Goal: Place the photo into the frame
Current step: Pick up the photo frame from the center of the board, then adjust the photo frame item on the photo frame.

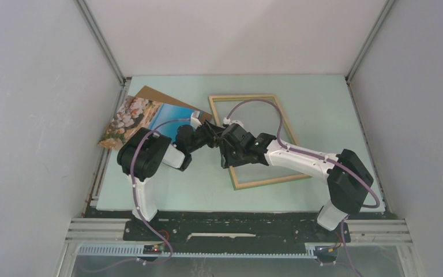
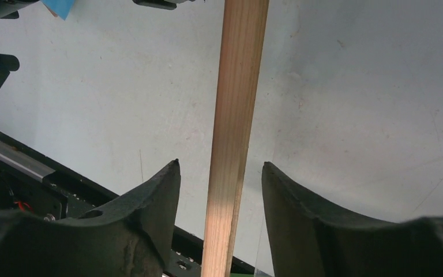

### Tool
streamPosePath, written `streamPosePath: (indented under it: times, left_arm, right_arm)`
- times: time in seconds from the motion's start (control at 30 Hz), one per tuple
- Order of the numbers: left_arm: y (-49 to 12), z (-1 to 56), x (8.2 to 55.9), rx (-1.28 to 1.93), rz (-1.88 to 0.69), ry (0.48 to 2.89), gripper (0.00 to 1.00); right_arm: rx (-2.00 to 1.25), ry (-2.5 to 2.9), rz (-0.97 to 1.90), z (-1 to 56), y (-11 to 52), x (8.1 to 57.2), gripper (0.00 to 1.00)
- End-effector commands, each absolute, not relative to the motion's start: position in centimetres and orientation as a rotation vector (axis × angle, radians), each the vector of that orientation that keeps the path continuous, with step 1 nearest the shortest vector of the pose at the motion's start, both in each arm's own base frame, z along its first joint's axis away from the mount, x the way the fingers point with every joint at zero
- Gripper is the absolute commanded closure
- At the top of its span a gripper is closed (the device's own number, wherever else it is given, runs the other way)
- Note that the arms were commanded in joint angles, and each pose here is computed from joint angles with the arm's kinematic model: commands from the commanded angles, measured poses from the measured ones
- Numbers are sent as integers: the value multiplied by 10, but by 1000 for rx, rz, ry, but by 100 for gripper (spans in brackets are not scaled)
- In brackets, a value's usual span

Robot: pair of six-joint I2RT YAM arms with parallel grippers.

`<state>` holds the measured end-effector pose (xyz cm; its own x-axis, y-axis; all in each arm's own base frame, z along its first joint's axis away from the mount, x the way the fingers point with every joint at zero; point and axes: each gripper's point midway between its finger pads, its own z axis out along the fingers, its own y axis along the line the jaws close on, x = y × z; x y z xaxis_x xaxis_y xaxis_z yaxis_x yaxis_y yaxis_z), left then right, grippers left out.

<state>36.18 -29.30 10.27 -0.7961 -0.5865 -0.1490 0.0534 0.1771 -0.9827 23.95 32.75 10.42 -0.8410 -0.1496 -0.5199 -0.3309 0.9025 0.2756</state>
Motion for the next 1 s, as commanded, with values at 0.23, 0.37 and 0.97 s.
streamPosePath:
  times: [0.23, 0.37, 0.97]
  left_arm:
    - [-284, 125, 366, -369, -1717, 1867, 63]
    - [-283, 126, 367, -358, -1723, 1860, 63]
    - [-282, 132, 375, -281, -1737, 1837, 64]
  right_arm:
    - [-272, 2433, 527, 168, 279, 261, 27]
    - [-212, 2451, 554, 159, 258, 268, 26]
    - [395, 2372, 619, 118, 80, 389, 18]
